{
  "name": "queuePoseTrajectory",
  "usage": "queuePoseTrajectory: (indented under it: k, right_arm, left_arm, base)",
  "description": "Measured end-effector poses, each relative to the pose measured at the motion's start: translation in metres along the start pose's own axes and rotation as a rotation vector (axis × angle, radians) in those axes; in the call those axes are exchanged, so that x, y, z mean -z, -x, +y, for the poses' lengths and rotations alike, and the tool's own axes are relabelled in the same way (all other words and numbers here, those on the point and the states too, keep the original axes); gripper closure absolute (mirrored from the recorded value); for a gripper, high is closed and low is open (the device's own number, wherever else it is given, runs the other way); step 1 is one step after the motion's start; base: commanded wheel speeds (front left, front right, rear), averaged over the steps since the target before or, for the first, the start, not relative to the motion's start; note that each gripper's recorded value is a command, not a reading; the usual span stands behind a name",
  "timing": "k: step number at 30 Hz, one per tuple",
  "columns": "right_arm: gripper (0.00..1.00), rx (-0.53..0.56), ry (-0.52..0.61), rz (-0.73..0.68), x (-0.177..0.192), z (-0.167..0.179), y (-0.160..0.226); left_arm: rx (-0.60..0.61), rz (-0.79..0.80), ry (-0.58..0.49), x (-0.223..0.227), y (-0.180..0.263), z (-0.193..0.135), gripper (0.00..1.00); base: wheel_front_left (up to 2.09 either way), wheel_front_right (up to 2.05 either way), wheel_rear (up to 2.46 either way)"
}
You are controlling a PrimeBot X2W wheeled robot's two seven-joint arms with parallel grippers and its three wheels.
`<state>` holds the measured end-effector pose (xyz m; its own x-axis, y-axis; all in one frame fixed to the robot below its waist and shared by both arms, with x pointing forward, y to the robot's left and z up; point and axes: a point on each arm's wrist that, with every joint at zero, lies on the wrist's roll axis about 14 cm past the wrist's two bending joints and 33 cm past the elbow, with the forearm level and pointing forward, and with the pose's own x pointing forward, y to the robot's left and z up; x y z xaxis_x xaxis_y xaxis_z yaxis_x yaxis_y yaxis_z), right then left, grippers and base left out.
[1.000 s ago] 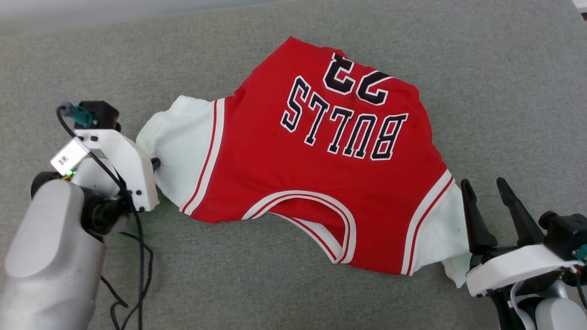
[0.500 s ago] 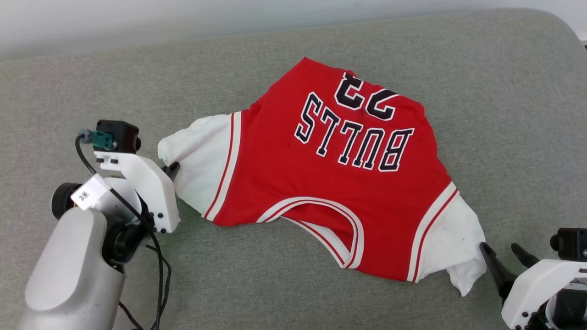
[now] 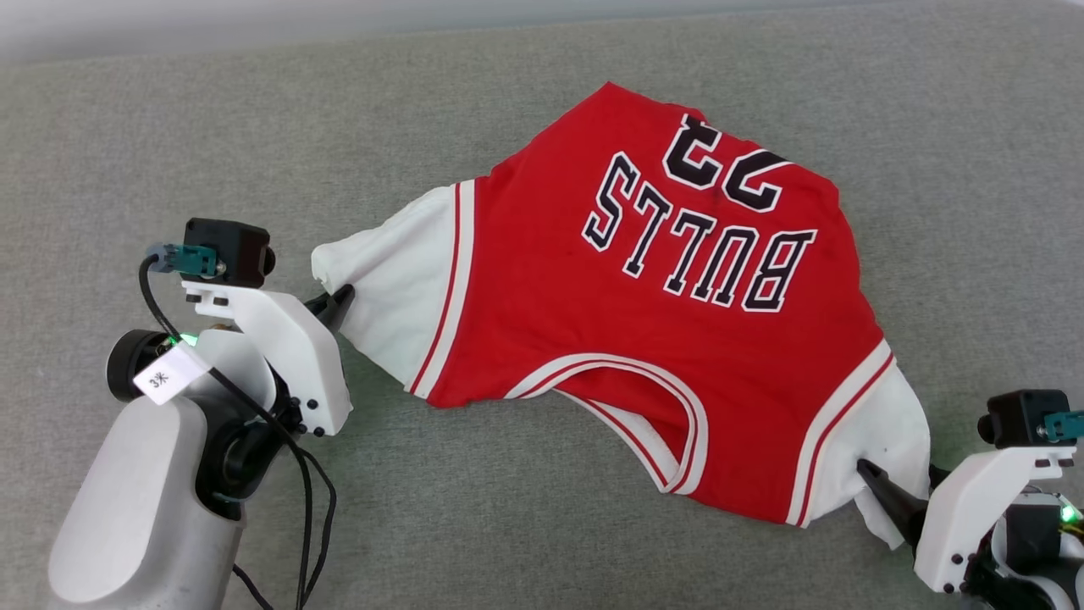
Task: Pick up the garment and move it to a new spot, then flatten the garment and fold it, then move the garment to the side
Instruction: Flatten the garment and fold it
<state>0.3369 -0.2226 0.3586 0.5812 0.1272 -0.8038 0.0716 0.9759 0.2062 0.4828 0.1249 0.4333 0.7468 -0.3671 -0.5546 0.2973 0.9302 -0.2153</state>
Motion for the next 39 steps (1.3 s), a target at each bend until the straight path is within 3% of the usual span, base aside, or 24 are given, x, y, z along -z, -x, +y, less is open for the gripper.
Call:
queuePoseTrajectory:
  k: [1,2,3,4,5,10,14,27,33,39]
  right_arm:
    - [0.05,-0.002,0.006,0.02,0.003,0.0,-0.003]
    - [0.51,-0.007,0.005,0.03,0.004,0.001,-0.005]
    - [0.69,-0.011,-0.005,0.043,0.006,0.001,-0.007]
    - [0.97,-0.011,-0.003,0.051,0.007,0.001,-0.008]
    - [1.0,-0.014,-0.002,0.059,0.007,0.001,-0.008]
    - [1.0,-0.023,0.013,0.023,-0.001,0.004,-0.003]
    - [1.0,-0.009,0.049,-0.078,-0.027,0.0,0.014]
    - [1.0,0.052,0.282,-0.63,-0.173,0.017,0.114]
    - [1.0,0.016,0.329,-0.789,-0.234,0.044,0.13]
    - [1.0,-0.011,0.352,-0.91,-0.291,0.064,0.133]
  left_arm:
    - [-0.005,-0.003,0.002,0.0,0.001,0.002,1.0]
    - [-0.008,-0.003,0.004,0.001,0.001,0.003,1.0]
    - [-0.011,-0.004,0.007,0.001,0.002,0.004,1.0]
    - [-0.012,-0.005,0.008,0.002,0.003,0.005,1.0]
    - [-0.012,-0.007,0.009,0.002,0.004,0.004,1.0]
    - [-0.018,-0.05,0.005,-0.007,0.014,0.003,1.0]
    - [-0.027,-0.113,-0.011,-0.02,0.029,0.001,1.0]
    - [-0.114,-0.569,-0.09,-0.133,0.121,0.001,1.0]
    - [-0.134,-0.775,-0.129,-0.194,0.145,0.005,1.0]
    - [-0.168,-0.868,-0.164,-0.238,0.139,0.018,1.0]
  base:
    - [0.0,0.0,0.0]
    - [0.0,0.0,0.0]
    - [0.0,0.0,0.0]
    - [0.0,0.0,0.0]
    - [0.0,0.0,0.0]
    - [0.0,0.0,0.0]
    - [0.0,0.0,0.0]
    - [0.0,0.0,0.0]
    - [0.0,0.0,0.0]
    - [0.0,0.0,0.0]
